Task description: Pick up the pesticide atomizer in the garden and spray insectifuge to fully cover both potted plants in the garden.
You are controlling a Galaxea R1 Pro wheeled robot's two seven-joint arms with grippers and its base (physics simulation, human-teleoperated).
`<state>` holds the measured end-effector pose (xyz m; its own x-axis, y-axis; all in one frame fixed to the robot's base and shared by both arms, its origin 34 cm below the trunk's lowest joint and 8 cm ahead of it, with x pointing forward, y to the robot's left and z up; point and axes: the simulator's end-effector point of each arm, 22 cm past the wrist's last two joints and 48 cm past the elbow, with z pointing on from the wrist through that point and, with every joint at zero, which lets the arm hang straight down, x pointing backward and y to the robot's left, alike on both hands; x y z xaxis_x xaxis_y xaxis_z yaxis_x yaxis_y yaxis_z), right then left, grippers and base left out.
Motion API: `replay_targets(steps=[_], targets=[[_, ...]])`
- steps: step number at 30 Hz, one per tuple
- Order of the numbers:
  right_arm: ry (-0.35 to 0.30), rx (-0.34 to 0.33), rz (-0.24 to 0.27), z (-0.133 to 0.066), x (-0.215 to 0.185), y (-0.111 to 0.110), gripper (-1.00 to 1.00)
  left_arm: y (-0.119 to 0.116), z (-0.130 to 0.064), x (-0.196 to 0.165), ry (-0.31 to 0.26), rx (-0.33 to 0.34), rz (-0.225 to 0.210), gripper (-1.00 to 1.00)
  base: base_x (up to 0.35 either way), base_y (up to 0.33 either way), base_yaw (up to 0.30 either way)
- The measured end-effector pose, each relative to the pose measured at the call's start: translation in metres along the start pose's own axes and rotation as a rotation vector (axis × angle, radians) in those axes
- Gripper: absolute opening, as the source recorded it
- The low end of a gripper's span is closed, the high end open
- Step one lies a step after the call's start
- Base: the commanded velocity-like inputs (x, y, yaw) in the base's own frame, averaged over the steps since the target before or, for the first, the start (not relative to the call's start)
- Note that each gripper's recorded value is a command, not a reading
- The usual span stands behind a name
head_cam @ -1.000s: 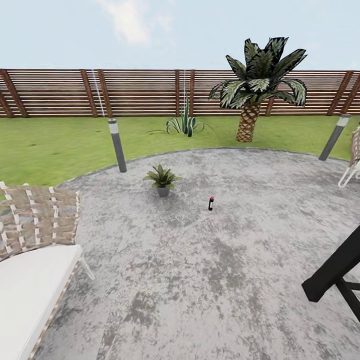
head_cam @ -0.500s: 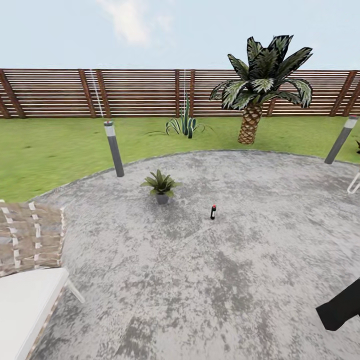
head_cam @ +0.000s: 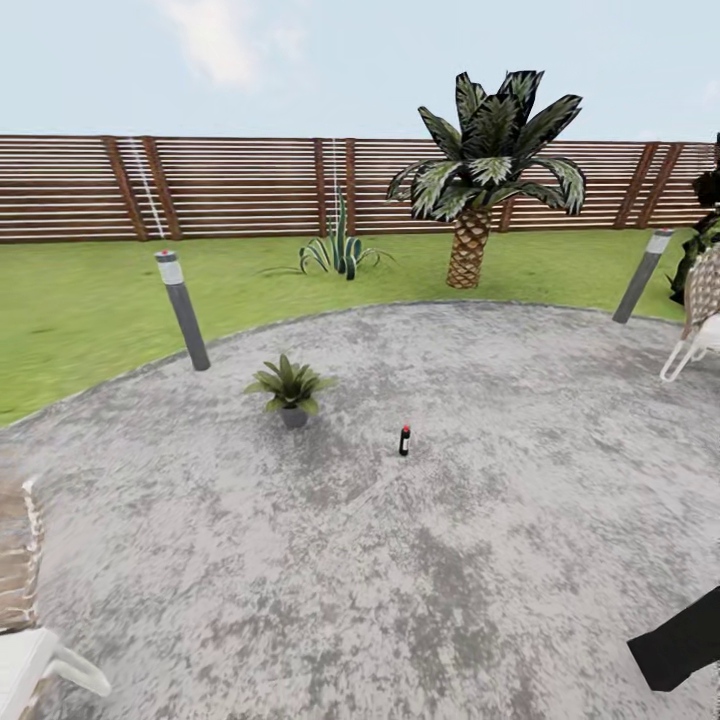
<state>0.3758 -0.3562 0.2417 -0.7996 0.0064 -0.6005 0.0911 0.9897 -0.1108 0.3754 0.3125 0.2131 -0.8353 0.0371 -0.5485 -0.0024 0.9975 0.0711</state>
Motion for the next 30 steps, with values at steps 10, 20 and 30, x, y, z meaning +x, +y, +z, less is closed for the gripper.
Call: replay_targets(steps=[10,20,30], targets=[[0.0,0.0,0.0,0.0,0.0,-0.0002,1.0,0.0,0.0,-0.0001,-0.001,0.0,0.0,1.0,0.334,0.0,-0.275],[0.001,0.0,0.0,0.0001,0.0003,-0.0001,1.0,-0.0001,0.0002,0.0002,0.001,0.0,0.0,1.0,0.168,0.0,-0.275],[0.0,0.0,0.0,0.0003,0.0,0.0,1.0,-0.0001,0.0002,0.0002,0.0,0.0,0.0,1.0,0.001,0.0,-0.275]])
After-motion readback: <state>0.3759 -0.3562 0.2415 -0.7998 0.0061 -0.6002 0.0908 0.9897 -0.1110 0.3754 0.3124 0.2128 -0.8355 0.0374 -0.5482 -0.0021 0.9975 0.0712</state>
